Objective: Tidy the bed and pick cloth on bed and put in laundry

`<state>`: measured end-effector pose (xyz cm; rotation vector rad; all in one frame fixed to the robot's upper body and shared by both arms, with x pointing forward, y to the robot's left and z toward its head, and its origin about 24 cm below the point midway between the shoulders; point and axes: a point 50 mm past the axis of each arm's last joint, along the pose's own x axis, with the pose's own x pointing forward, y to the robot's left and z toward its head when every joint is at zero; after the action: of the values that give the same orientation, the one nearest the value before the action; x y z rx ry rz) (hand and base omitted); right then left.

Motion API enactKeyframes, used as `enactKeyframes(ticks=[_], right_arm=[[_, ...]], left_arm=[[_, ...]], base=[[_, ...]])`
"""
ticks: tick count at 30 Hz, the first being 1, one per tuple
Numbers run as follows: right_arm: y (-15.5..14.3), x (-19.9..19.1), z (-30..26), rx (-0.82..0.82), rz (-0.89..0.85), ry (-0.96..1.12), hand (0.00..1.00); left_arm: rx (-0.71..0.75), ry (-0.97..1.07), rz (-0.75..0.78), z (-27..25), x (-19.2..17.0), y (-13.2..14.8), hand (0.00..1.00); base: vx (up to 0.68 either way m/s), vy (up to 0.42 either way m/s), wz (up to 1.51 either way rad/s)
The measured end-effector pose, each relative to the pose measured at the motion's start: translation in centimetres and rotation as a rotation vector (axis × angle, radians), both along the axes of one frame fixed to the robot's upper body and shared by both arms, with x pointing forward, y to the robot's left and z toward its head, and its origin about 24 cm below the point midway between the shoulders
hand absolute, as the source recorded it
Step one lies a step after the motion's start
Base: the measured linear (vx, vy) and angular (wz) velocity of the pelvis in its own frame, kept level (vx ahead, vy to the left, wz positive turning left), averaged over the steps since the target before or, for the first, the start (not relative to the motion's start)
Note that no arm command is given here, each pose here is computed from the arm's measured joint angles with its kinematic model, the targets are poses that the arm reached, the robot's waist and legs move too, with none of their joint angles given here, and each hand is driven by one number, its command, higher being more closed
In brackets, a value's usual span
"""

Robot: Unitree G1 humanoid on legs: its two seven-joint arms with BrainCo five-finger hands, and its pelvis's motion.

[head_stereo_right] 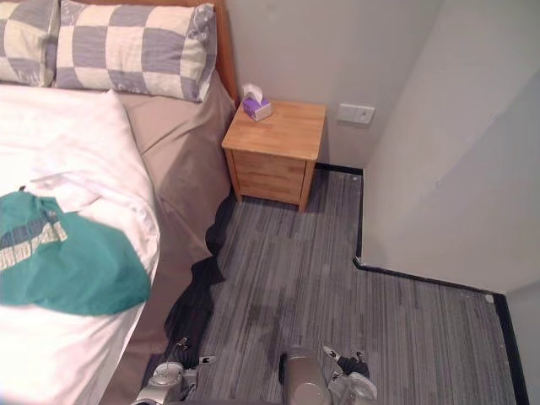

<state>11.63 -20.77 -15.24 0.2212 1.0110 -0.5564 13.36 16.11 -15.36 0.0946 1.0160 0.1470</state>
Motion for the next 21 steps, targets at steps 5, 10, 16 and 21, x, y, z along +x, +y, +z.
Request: enactKeyframes(ticks=[5, 10, 16, 21], right_arm=[[0.3, -0.2, 0.0, -0.018, 0.065, 0.015, 0.00], [0.9, -0.2, -0.5, 0.000, 0.079, 0.070, 0.00], [2.3, -0.4, -0.9, 0.040, 0.095, 0.106, 0.00], [0.7, -2.5, -1.3, 0.003, 0.110, 0.171, 0.00]], left_arm=[[0.020, -0.052, 0.074, 0.6, -0.3, 1.6, 0.00], [0.022, -0.109, 0.158, 1.2, 0.3, 2.8, 0.00], [0.066, -0.083, 0.128, 1.1, 0.4, 4.4, 0.00], [0.000, 0.007, 0.092, 0.1, -1.3, 3.7, 0.00]], base=[[0.29, -0.080, 0.08], [0.12, 0.142, -0.24], [0.35, 0.269, 0.39], [0.28, 0.242, 1.02]])
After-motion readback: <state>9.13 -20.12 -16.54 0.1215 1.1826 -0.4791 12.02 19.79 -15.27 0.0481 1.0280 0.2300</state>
